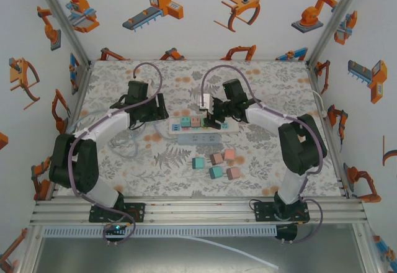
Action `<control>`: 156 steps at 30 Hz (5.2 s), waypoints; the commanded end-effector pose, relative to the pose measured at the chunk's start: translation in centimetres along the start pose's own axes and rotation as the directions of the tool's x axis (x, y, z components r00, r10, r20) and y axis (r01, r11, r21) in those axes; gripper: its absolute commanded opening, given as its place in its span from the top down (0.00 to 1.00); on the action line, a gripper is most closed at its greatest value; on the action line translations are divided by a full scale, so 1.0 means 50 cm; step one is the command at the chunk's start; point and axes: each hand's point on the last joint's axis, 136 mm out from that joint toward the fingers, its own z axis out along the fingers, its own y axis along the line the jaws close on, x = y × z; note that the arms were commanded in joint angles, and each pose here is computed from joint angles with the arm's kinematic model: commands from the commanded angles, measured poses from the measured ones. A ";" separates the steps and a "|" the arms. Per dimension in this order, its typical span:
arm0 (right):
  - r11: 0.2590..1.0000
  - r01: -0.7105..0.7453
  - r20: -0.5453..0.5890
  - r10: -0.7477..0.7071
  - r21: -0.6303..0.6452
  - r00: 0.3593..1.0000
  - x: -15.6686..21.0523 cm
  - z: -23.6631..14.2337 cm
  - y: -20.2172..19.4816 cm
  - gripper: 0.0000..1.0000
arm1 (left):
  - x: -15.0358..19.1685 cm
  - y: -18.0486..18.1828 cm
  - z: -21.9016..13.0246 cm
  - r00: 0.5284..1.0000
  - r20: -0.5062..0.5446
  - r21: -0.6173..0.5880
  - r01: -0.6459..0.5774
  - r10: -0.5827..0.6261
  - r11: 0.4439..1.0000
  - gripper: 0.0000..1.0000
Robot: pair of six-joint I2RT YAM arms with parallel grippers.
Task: Pull the plug off the socket
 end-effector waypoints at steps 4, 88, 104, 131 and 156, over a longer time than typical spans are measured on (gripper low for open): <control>0.998 -0.002 0.013 0.003 -0.063 1.000 0.002 0.013 0.007 0.48 | 0.005 -0.028 0.037 0.998 -0.061 0.086 0.030 -0.025 0.996 0.39; 0.198 -0.952 0.380 0.883 0.234 0.277 -0.071 -0.393 0.031 0.92 | 0.020 -0.318 -0.407 0.738 0.500 0.451 -0.669 0.454 0.591 0.37; -0.368 -0.929 0.556 0.783 0.051 -0.279 0.244 -0.396 0.152 0.94 | 0.082 -0.360 -0.468 0.607 0.616 0.438 -0.793 0.502 0.422 0.03; -0.486 -0.861 0.438 0.813 0.149 -0.383 0.356 -0.245 0.249 0.49 | 0.056 -0.334 -0.413 0.672 0.562 0.375 -0.726 0.481 0.576 0.03; -0.250 -0.850 0.551 0.833 0.463 0.055 0.230 -0.450 0.153 0.18 | 0.000 -0.265 -0.335 0.770 0.485 0.217 -0.565 0.415 0.796 0.03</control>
